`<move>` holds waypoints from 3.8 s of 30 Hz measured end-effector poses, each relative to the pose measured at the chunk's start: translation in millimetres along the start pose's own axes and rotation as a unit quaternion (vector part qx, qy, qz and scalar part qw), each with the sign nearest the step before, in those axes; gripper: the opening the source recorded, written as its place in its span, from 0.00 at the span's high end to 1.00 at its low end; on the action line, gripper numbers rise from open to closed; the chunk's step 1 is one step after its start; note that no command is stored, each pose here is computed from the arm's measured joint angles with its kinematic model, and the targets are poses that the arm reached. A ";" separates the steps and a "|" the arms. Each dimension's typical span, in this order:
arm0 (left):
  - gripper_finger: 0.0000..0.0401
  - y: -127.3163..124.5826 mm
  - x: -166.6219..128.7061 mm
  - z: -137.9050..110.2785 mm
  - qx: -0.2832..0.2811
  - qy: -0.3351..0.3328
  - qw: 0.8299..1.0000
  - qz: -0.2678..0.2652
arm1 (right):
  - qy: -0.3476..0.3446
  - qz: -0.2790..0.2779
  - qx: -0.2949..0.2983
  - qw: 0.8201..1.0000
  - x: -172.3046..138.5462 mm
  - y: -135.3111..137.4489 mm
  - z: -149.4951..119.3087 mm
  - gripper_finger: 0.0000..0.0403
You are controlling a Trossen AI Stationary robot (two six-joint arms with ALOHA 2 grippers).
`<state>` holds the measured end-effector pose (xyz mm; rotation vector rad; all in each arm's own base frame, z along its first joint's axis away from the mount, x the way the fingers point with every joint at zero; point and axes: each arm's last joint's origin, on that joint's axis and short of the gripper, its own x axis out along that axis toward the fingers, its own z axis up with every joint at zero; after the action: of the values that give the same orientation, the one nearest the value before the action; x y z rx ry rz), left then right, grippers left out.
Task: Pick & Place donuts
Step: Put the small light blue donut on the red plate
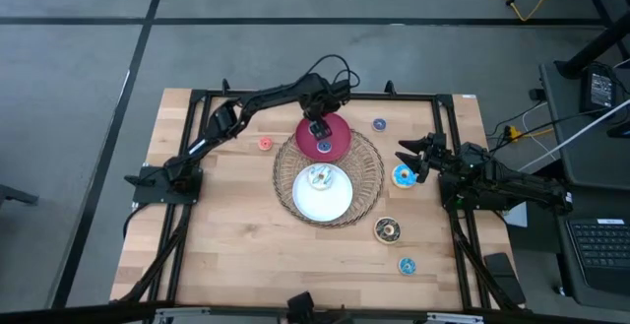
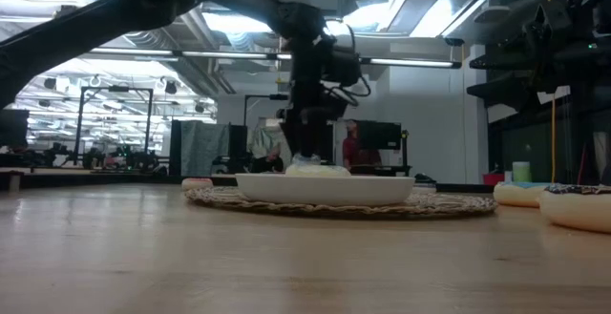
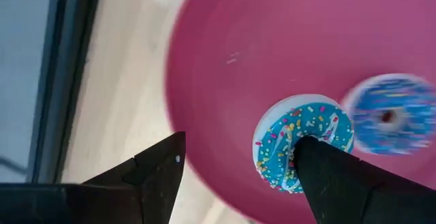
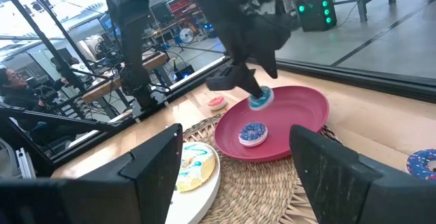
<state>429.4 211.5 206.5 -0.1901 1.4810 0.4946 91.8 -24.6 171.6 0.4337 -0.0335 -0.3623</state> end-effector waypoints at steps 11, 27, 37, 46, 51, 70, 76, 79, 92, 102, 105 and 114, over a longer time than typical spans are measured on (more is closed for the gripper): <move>0.35 -44.1 -25.6 0.3 0.045 -0.019 0.997 -0.052 | 0.000 0.000 0.000 1.000 0.0 0.0 0.0 0.33; 0.35 -104.6 -37.2 -9.3 0.079 -0.015 0.991 -0.103 | 0.000 0.000 0.000 1.000 0.0 0.0 0.0 0.33; 0.35 -120.2 -40.5 -10.5 0.040 -0.020 0.992 -0.117 | -0.012 0.006 0.058 0.998 0.0 1.1 2.4 0.33; 0.35 -104.6 -37.3 -6.9 -0.013 -0.015 0.993 -0.115 | -0.036 0.021 0.133 0.990 0.0 3.4 7.4 0.33; 0.35 -91.5 -38.1 -3.6 -0.027 -0.020 0.993 -0.114 | -0.010 0.009 0.248 0.969 4.9 2.4 3.4 0.33; 0.35 -44.9 -56.2 2.2 -0.005 -0.079 0.992 -0.100 | 0.021 -0.070 0.279 0.958 66.4 18.9 52.4 0.33; 0.35 -26.2 -73.9 -1.8 0.007 -0.104 0.990 -0.091 | 0.074 -0.071 0.289 0.952 109.5 19.9 72.5 0.33; 0.36 -16.5 -84.6 -4.9 0.013 -0.118 0.989 -0.088 | 0.095 -0.068 0.293 0.949 133.8 17.8 79.3 0.33; 0.36 22.1 -113.7 -22.6 0.040 -0.131 0.989 -0.059 | 0.136 -0.036 0.280 0.950 212.4 15.3 106.0 0.33; 0.36 44.3 -126.8 -31.9 0.042 -0.143 0.987 -0.056 | 0.149 -0.046 0.287 0.945 243.1 0.4 103.4 0.33; 0.36 45.9 -126.0 -34.4 0.046 -0.134 0.987 -0.076 | 0.143 -0.040 0.289 0.946 250.8 -1.2 101.6 0.33; 0.36 45.7 -124.4 -35.0 0.049 -0.130 0.987 -0.077 | 0.142 -0.035 0.288 0.946 257.0 -2.1 101.1 0.33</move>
<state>376.6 212.5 333.0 -0.1551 1.2211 0.3072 320.6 -157.4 251.0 1.0656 0.1623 -0.3541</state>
